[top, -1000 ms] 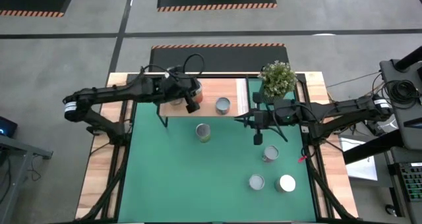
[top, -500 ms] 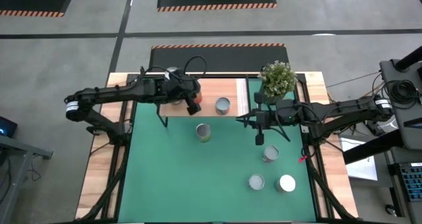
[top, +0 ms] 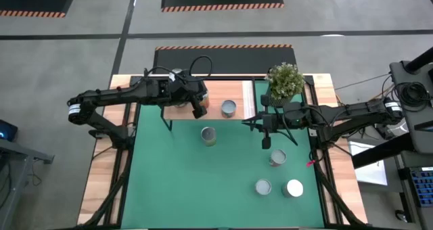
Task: Pick and place cans onto a shelf
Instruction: Adjust the canned pineapples
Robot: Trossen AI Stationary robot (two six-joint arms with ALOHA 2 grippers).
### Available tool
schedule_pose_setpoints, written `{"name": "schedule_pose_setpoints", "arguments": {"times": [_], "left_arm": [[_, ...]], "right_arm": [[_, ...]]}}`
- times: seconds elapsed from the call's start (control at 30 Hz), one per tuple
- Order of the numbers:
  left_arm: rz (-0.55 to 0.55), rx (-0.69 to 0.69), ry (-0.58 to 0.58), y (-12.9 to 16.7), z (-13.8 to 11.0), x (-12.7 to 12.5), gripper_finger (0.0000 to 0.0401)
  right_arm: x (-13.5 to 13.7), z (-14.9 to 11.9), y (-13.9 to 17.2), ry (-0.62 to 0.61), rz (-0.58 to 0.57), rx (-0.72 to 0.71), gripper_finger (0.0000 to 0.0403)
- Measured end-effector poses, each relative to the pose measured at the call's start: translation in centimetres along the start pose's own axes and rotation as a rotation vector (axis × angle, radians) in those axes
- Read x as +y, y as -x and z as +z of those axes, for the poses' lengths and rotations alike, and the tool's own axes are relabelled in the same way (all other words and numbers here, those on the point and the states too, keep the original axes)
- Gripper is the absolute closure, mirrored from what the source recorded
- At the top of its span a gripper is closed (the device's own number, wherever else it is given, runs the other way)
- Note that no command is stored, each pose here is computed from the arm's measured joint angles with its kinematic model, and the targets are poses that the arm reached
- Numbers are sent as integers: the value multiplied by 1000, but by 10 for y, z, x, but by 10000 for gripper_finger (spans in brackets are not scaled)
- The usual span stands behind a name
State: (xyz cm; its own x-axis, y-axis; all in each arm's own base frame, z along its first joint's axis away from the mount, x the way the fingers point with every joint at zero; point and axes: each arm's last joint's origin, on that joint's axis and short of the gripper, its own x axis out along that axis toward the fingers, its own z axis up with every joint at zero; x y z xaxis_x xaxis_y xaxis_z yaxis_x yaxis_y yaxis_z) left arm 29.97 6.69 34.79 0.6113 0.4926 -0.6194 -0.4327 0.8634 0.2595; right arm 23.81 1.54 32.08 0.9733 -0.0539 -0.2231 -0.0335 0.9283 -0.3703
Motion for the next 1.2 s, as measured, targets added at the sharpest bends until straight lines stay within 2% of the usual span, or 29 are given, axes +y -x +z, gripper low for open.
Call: {"name": "schedule_pose_setpoints", "arguments": {"times": [0.2,0.27,0.77,1.2], "left_arm": [[167,44,-20,-10,-9,1,401],[188,60,-26,-17,-11,-1,401],[95,65,41,-11,-14,-21,401],[114,121,71,4,-22,-18,401]], "right_arm": [[0,0,0,0,0,0,392],[0,0,0,0,0,0,392],[0,-1,0,1,3,7,392],[0,-1,0,-1,3,8,392]]}}
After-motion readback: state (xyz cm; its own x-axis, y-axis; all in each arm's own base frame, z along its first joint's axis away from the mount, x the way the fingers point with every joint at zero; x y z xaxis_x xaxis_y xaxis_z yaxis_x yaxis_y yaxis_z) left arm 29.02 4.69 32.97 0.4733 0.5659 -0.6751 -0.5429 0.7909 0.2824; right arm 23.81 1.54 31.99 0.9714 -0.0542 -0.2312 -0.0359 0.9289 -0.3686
